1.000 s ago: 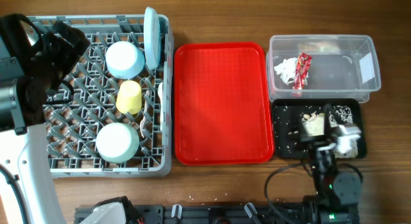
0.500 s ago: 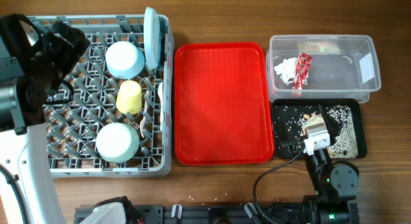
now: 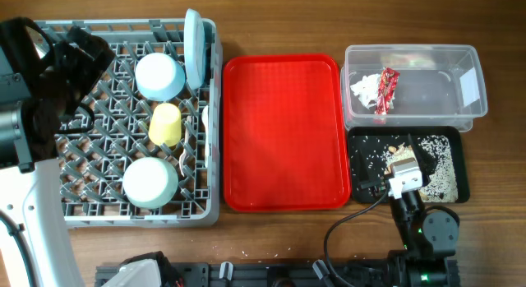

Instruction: Sort waste into correct bins and load items into the dishwasher rack

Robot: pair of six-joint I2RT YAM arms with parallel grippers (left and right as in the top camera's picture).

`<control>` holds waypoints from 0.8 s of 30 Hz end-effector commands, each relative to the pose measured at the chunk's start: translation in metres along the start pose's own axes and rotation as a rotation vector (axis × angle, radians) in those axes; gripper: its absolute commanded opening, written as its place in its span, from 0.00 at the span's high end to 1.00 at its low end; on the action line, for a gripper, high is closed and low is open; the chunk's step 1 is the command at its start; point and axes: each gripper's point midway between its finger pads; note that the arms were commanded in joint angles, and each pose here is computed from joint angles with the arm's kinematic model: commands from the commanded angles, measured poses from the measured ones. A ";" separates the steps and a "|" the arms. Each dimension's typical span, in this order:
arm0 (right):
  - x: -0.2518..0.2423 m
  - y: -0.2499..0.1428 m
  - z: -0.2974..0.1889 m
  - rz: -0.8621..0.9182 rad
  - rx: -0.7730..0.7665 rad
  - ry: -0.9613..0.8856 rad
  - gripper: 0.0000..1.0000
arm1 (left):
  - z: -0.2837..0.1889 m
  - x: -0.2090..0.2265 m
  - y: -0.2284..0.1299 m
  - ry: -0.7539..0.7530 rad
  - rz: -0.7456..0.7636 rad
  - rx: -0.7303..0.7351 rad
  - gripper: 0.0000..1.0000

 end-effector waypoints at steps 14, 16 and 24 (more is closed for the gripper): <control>-0.003 0.002 -0.001 -0.020 -0.011 -0.017 0.00 | 0.018 0.005 -0.001 0.035 0.016 0.033 0.00; -0.003 0.002 -0.001 -0.020 -0.011 -0.017 0.00 | 0.012 0.004 0.000 0.027 0.017 0.017 0.00; -0.003 0.002 -0.001 -0.020 -0.011 -0.017 0.00 | -0.062 -0.012 0.000 -0.079 0.049 -0.140 0.00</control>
Point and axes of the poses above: each gripper's point midway between its finger pads, its own z axis out along the fingers, its own x axis along the line the jaws close on, y = z × x, and after that the axes turned 11 degrees about z, right-handed
